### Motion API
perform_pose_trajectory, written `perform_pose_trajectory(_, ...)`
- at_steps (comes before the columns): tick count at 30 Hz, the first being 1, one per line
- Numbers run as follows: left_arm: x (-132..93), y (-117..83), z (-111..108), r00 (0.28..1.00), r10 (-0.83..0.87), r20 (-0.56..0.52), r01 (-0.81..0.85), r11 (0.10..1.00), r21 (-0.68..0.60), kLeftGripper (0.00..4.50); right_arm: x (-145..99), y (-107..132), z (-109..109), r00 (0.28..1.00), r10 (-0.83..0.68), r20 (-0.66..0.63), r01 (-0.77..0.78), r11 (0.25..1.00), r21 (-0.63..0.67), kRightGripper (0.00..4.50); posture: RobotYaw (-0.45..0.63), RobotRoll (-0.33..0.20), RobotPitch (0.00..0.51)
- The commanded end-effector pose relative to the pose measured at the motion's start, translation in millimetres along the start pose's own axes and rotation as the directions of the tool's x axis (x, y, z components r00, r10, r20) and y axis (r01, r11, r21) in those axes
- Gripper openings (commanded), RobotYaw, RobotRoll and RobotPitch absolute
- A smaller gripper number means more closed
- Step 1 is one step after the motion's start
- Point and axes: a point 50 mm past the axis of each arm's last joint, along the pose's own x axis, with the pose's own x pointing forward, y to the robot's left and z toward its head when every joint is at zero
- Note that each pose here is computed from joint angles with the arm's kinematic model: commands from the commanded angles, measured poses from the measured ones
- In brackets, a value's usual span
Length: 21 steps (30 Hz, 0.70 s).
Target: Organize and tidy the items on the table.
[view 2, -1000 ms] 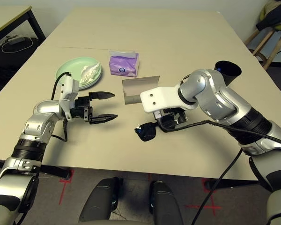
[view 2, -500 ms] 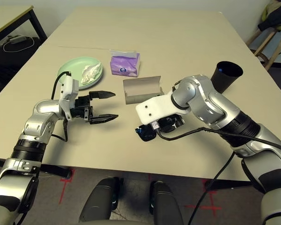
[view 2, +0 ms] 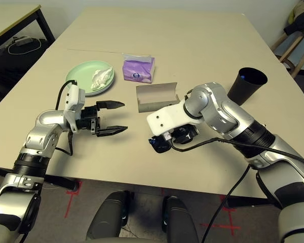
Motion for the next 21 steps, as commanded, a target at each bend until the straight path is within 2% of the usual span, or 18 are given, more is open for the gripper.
perform_pose_trajectory(1,0.7,-3.3,-0.2,1.000,-0.015,-0.020,0.015,1.000,0.012,4.45,5.7,4.3,-2.4,0.999,0.033,-0.002,-0.033,0.999,0.002,4.50,0.27,0.000,0.140)
perform_pose_trajectory(8,0.4,-4.3,-0.4,1.000,-0.013,-0.021,0.013,1.000,0.010,4.45,9.5,5.4,-4.0,0.999,0.039,-0.002,-0.039,0.999,0.014,4.50,0.27,0.000,0.140)
perform_pose_trajectory(9,0.2,-4.3,-0.5,1.000,-0.012,-0.022,0.012,1.000,0.010,4.49,10.3,5.8,-4.5,0.999,0.041,0.000,-0.041,0.999,0.018,4.32,0.27,0.000,0.141)
perform_pose_trajectory(12,-0.3,-4.0,-0.9,1.000,-0.010,-0.024,0.010,1.000,0.008,4.50,13.4,8.8,-7.6,0.998,0.066,0.002,-0.066,0.997,0.040,3.52,0.27,0.000,0.141)
perform_pose_trajectory(19,-1.1,-3.8,-1.3,1.000,-0.007,-0.025,0.007,1.000,0.002,4.50,12.6,8.9,-12.9,0.998,0.064,-0.012,-0.064,0.997,0.048,0.91,0.26,0.000,0.134)
perform_pose_trajectory(21,-0.4,-3.6,-1.5,1.000,-0.007,-0.024,0.007,1.000,0.002,4.50,10.4,7.5,-13.1,0.998,0.058,-0.013,-0.057,0.997,0.046,0.72,0.26,0.000,0.131)
